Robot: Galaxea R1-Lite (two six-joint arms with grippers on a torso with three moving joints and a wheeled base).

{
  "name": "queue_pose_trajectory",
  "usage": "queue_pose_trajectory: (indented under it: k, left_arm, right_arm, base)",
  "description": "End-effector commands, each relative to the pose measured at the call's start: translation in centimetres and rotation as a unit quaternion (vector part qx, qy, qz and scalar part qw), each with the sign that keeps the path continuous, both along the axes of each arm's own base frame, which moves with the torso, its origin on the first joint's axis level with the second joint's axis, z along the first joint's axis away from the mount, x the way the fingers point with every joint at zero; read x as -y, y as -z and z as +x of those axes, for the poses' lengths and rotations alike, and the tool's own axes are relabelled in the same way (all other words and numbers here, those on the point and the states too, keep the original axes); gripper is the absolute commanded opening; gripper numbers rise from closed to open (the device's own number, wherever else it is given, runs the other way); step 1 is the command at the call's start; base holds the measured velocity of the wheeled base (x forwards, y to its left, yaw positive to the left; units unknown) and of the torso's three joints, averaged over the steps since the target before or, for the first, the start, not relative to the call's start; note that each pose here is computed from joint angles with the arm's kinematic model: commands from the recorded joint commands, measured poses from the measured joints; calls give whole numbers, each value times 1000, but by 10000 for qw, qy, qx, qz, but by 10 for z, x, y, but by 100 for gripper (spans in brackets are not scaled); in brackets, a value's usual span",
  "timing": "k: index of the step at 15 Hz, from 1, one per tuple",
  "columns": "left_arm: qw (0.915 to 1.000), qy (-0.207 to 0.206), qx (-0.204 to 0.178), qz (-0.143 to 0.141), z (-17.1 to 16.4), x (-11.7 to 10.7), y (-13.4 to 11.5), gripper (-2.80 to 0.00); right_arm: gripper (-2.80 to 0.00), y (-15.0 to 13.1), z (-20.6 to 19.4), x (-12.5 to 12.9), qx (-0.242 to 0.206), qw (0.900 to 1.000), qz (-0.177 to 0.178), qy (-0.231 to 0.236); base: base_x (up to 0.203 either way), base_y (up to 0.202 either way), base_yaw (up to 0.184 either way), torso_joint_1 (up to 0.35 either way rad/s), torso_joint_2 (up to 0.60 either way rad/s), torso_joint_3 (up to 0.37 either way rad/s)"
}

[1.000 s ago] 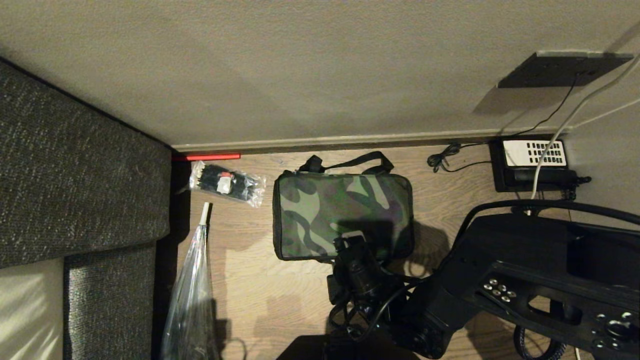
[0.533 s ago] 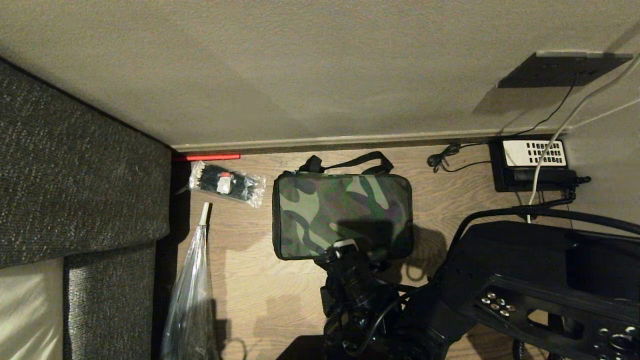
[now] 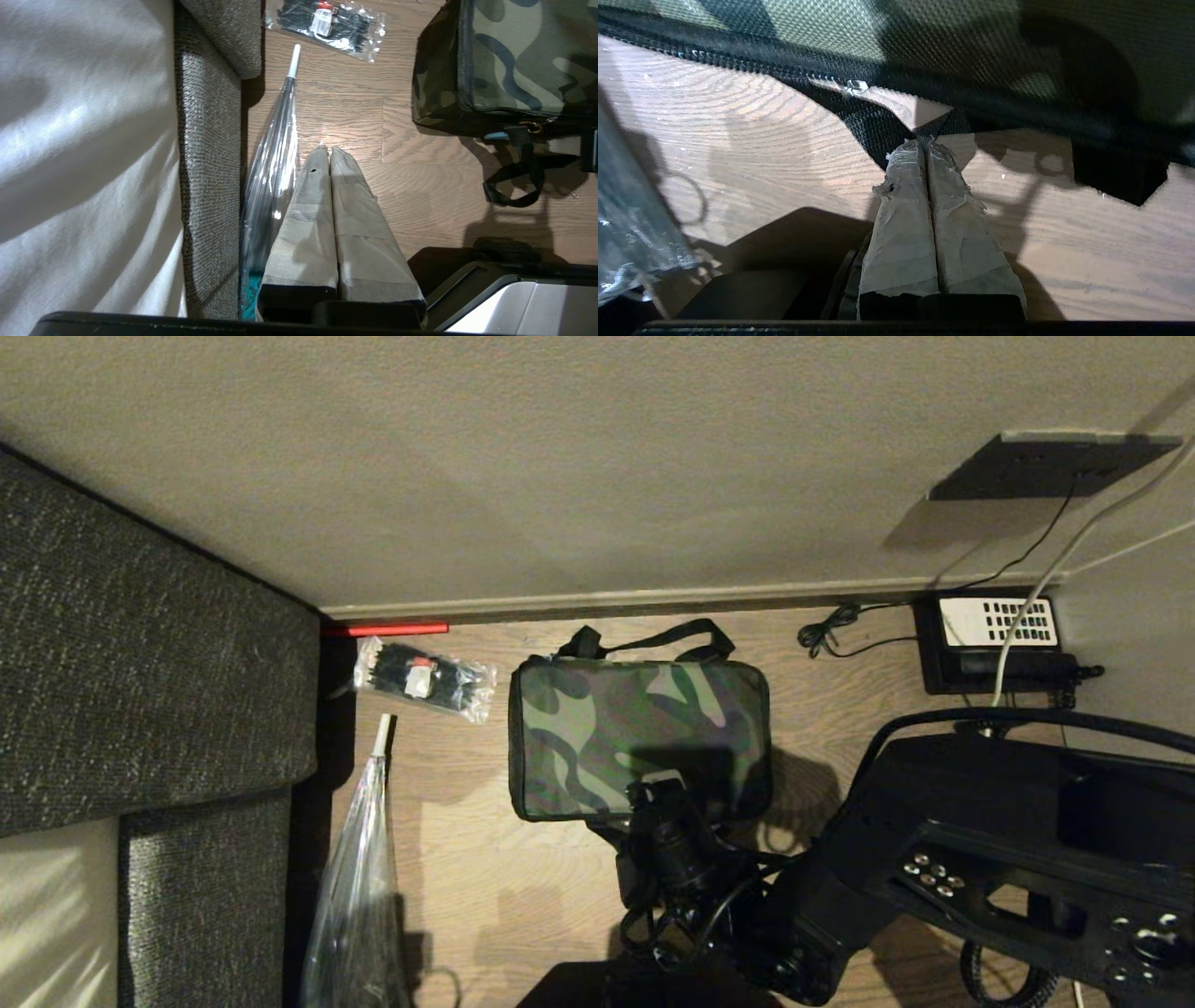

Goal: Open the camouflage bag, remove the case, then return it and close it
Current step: Open the top of the storage box

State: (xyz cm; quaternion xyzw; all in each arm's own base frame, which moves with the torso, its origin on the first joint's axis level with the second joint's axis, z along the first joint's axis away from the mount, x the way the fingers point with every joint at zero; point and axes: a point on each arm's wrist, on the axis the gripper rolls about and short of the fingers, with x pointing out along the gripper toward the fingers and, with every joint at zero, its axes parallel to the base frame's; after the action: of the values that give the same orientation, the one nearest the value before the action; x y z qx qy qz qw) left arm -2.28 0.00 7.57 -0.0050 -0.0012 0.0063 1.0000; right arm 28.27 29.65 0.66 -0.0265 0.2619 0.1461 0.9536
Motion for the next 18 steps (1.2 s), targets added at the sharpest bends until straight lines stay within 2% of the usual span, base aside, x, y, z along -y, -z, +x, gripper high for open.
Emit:
queue_pose_trajectory:
  k: [1, 3, 4, 9, 13, 14, 15, 16, 17, 18]
  left_arm:
    - [10000, -6, -4, -4, 0, 0, 0, -280]
    - [10000, -6, -4, -4, 0, 0, 0, -280]
    - [10000, -6, -4, -4, 0, 0, 0, -280]
    - [10000, -6, -4, -4, 0, 0, 0, -280]
    - [10000, -6, -4, -4, 0, 0, 0, -280]
    - [10000, -6, -4, -4, 0, 0, 0, -280]
    - [10000, -6, -4, -4, 0, 0, 0, -280]
    - [10000, -6, -4, -4, 0, 0, 0, -280]
    - [10000, -6, -4, -4, 0, 0, 0, -280]
    - [10000, -6, -4, -4, 0, 0, 0, -280]
  right_arm:
    - [0, 4, 7, -5, 66, 10000, -29, -40]
    - [0, 9, 12, -11, 116, 9999, 5, -50]
    - [-280, 12, 15, -13, 141, 9999, 11, -58]
    - [-280, 21, 20, -16, 195, 9997, -132, -73]
    - [-280, 13, 17, -17, 168, 9996, -108, -188]
    - [-237, 9, 15, -16, 164, 9995, -75, -253]
    - [0, 3, 17, -17, 206, 9994, 7, -282]
    - [0, 2, 18, -20, 265, 9992, 55, -294]
    - [-280, 3, 17, -24, 271, 9991, 65, -310]
    - [-280, 1, 17, -31, 325, 9988, 139, -346]
  base:
    - [0, 0, 0, 0, 0, 0]
    - [0, 0, 0, 0, 0, 0]
    - [0, 0, 0, 0, 0, 0]
    - [0, 0, 0, 0, 0, 0]
    - [0, 0, 0, 0, 0, 0]
    - [0, 0, 0, 0, 0, 0]
    - [0, 0, 0, 0, 0, 0]
    - [0, 0, 0, 0, 0, 0]
    - [0, 0, 0, 0, 0, 0]
    - [0, 0, 0, 0, 0, 0]
